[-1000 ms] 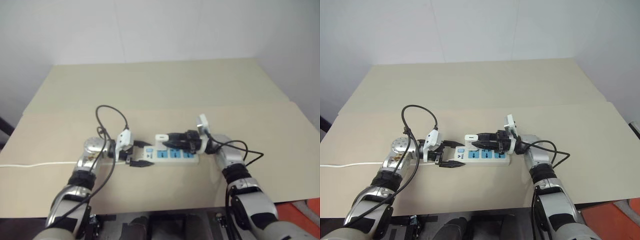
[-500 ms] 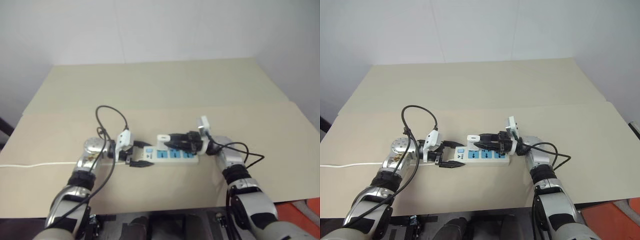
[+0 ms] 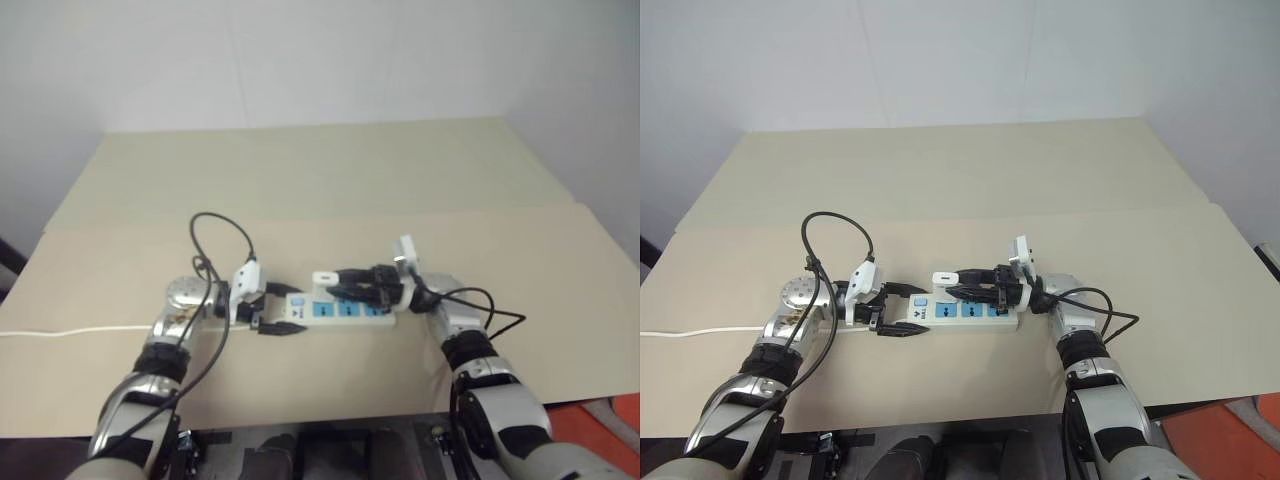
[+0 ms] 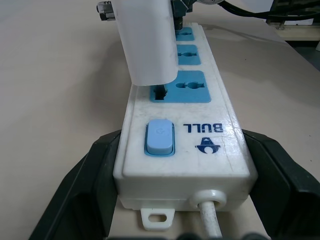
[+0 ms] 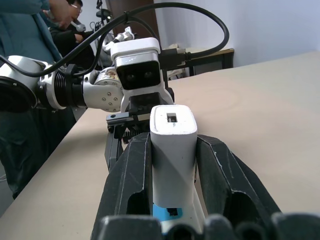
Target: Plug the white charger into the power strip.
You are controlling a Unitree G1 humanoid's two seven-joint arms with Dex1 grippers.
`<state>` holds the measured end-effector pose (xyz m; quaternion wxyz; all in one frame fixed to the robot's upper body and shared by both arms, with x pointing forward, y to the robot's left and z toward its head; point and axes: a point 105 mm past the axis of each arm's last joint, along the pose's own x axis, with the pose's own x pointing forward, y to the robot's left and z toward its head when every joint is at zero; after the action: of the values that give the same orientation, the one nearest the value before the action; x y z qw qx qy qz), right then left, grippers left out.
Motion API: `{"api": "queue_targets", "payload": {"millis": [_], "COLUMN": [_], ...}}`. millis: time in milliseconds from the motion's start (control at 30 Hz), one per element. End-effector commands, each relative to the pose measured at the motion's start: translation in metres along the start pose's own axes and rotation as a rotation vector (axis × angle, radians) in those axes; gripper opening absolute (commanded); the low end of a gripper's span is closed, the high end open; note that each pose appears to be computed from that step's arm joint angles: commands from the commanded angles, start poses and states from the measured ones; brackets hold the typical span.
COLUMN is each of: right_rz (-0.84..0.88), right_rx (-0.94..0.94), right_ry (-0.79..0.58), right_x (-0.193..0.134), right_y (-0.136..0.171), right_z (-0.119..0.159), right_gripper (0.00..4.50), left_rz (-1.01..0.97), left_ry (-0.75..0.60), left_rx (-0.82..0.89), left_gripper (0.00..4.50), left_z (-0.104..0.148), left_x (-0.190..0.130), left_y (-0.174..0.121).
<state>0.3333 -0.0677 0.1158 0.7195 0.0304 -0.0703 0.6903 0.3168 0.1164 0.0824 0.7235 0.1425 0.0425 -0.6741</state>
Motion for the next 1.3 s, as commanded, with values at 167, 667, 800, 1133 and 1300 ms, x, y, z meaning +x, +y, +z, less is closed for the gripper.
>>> {"api": "queue_targets", "payload": {"millis": [167, 667, 800, 1133, 1300], "right_rz": [0.054, 0.089, 0.11, 0.097, 0.097], "right_rx": [-0.036, -0.138, -0.177, -0.186, -0.163], "right_ry": [0.039, 0.071, 0.084, 0.164, 0.188], "right_x": [-0.009, 0.0, 0.004, 0.007, 0.006], "right_y": [0.004, -0.005, -0.003, -0.008, -0.009], "right_z": [-0.003, 0.009, 0.01, 0.003, 0.0], "right_gripper": [1.1, 1.1, 1.1, 1.1, 1.1], "left_rz": [-0.012, -0.002, -0.002, -0.011, -0.01], "left_ry": [-0.002, -0.002, -0.004, -0.008, -0.01], "left_rx": [0.033, 0.035, 0.036, 0.036, 0.037], "left_gripper": [3.26, 3.26, 3.26, 3.26, 3.26], "left_z": [0.006, 0.008, 0.008, 0.008, 0.008], "left_x": [0.0, -0.002, -0.001, 0.001, 0.002], "left_y": [0.0, 0.0, 0.001, 0.0, -0.001]}}
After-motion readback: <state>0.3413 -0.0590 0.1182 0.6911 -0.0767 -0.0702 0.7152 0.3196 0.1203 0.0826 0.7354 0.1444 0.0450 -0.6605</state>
